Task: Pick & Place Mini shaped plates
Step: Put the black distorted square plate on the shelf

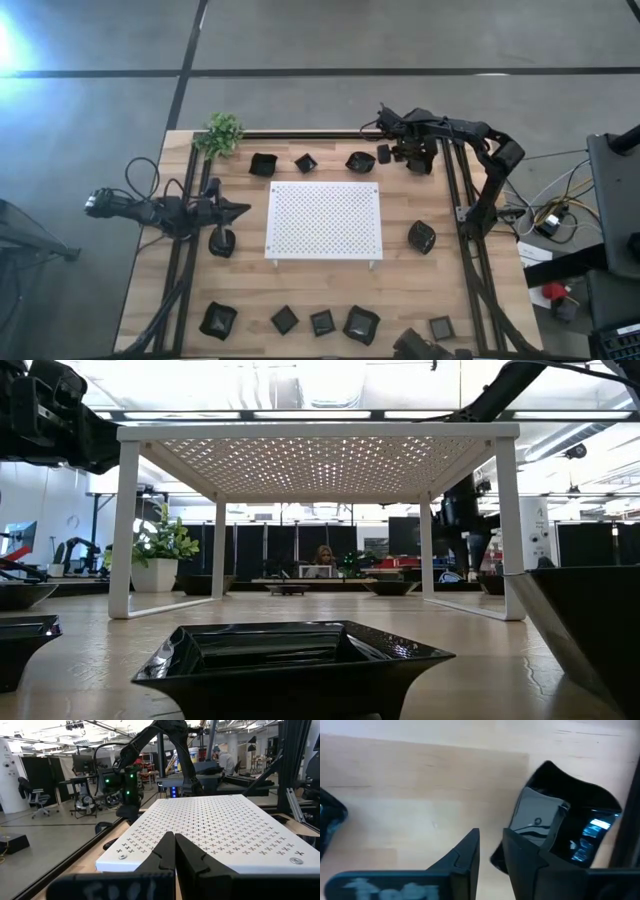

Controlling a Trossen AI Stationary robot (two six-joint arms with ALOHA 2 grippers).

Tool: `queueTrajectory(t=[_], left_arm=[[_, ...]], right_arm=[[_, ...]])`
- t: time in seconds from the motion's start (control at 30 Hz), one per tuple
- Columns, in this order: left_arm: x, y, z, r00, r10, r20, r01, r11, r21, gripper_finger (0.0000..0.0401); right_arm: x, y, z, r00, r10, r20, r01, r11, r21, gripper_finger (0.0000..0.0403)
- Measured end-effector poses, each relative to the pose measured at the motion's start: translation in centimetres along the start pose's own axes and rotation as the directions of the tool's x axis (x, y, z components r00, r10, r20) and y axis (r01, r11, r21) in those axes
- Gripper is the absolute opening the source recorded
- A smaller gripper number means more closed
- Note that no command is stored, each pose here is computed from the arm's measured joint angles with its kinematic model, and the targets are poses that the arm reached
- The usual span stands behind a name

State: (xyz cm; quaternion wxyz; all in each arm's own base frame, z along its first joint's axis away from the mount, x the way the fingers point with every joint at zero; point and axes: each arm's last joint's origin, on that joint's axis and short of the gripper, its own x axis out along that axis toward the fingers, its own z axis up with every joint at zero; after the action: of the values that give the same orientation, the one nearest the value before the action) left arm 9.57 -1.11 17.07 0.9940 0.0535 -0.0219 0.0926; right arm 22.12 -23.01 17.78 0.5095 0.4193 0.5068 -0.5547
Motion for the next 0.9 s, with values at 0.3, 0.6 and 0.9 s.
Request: queueTrajectory(t=[0.3,0.6,0.9], left_arm=[[0.0,0.0,0.0,1.0,0.0,0.0,0.0,1.0,0.0,0.0],[0.0,0.0,0.0,1.0,0.0,0.0,0.0,1.0,0.0,0.0],[0.0,0.0,0.0,1.0,0.0,0.0,0.0,1.0,0.0,0.0]], right_arm=[[0.3,-0.3,-0.2,0.999,-0.051,0.011,0.051,0.999,0.009,0.0076],[1.5,-0.4,-0.7,0.999,-0.043,0.017,0.042,0.999,0.033,0.0072],[2.4,-0.7,-1.2,0.999,-0.052,0.012,0.053,0.992,-0.114,0.0052]])
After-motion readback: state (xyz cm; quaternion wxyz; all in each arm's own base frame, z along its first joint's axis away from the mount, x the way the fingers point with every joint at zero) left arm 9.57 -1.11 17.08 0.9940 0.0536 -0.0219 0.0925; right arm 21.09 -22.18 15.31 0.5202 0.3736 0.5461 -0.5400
